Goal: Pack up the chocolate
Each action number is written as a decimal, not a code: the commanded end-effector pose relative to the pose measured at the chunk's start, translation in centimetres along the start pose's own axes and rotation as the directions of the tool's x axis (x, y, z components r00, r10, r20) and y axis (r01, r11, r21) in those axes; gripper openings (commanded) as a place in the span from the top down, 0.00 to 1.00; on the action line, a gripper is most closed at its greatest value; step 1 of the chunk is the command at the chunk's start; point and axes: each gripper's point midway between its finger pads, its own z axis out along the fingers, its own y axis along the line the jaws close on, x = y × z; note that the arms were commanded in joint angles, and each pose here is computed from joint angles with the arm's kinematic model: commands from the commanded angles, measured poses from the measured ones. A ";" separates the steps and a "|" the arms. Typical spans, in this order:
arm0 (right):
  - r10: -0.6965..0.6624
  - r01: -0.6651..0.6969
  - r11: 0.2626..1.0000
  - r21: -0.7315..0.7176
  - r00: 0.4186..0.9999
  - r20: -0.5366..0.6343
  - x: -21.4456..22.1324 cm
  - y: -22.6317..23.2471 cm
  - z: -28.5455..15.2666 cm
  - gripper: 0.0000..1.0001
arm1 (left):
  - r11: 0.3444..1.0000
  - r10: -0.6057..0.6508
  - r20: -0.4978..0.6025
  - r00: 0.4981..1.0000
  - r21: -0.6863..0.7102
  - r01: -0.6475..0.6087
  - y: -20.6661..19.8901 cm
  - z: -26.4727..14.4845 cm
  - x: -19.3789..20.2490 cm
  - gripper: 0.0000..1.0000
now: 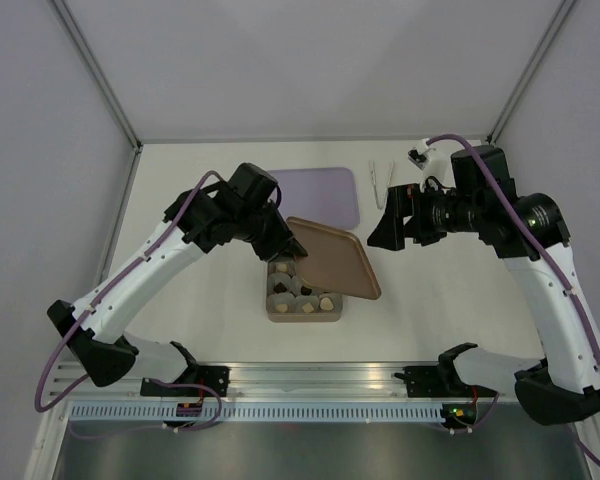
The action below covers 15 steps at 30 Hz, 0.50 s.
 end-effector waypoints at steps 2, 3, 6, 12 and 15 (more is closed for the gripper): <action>-0.282 0.302 0.950 -0.084 0.941 0.185 -2.3 5.1 -2.6 0.02 | 0.967 -0.216 -0.024 0.976 -0.140 0.211 0.9 -2.7 -0.3 0.98; -0.312 0.329 0.943 -0.053 0.929 0.200 -2.6 5.0 -2.6 0.02 | 0.947 -0.277 -0.047 0.960 -0.181 0.265 1.6 -3.2 -0.1 0.98; -0.399 0.415 0.908 -0.053 0.898 0.187 -1.9 6.4 -1.7 0.02 | 0.921 -0.360 -0.112 0.926 -0.201 0.334 1.5 -3.8 0.0 0.98; -0.640 0.645 0.764 -0.016 0.760 0.114 0.0 9.8 1.3 0.02 | 0.878 -0.449 -0.180 0.875 -0.268 0.396 2.2 -4.0 0.0 0.98; -0.763 0.763 0.646 0.025 0.644 0.053 1.4 10.9 3.6 0.02 | 0.882 -0.447 -0.196 0.873 -0.256 0.395 1.9 -4.6 -0.2 0.98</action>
